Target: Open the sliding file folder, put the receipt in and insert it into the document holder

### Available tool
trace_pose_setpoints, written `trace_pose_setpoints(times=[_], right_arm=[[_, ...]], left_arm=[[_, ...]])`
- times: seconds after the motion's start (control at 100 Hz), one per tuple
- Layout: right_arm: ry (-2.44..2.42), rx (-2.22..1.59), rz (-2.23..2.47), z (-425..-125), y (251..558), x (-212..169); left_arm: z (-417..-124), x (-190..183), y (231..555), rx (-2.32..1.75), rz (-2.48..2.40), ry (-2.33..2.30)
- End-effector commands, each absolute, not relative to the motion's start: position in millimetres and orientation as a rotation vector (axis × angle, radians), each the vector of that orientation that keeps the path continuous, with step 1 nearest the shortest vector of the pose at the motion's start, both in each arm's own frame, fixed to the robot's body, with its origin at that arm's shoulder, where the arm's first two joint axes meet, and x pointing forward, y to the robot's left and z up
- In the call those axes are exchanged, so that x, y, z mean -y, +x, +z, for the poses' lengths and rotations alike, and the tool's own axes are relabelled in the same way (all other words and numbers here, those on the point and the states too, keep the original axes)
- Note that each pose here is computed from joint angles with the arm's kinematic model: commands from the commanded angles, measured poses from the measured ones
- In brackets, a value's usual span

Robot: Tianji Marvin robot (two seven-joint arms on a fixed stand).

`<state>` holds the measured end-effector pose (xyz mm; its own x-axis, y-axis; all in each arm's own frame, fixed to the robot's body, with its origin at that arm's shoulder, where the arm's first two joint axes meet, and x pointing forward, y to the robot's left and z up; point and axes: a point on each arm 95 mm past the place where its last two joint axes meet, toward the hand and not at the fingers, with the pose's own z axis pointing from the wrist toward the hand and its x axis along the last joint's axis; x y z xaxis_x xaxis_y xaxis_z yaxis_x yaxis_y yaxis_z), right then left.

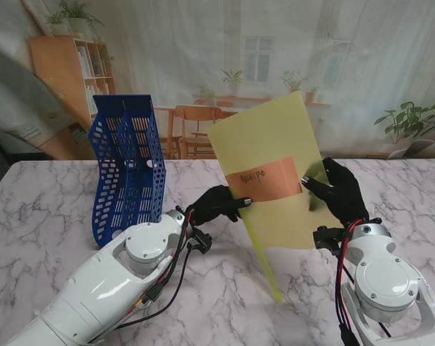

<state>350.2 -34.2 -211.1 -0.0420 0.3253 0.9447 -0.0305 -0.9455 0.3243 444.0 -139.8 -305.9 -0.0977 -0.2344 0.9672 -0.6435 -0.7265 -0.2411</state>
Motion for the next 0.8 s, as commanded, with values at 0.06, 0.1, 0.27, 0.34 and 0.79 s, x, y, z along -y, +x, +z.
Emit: trace_pose_setpoints(times=[0.06,0.1,0.27,0.34,0.79], right_arm=[[2.021,-0.363,2.058,-226.6,348.9,33.2],[2.030,-0.385,2.049,-228.9,347.6,34.5],[2.077,-0.414,2.056,-235.2,342.3,41.2],[2.085,-0.424,2.066,-236.1,340.3,44.6],[2.049,-0.289,2.141,-239.2,341.5,61.4]], left_arm=[[-285.8,154.7,438.8,0.964,1.956,1.773],[-282.9,152.9,439.2,0.975,1.979,1.763],[-271.6,143.5,444.3,1.061,2.061,1.725],[-267.8,140.4,446.6,1.086,2.080,1.719],[-246.5,129.1,443.1,1.175,2.168,1.617]])
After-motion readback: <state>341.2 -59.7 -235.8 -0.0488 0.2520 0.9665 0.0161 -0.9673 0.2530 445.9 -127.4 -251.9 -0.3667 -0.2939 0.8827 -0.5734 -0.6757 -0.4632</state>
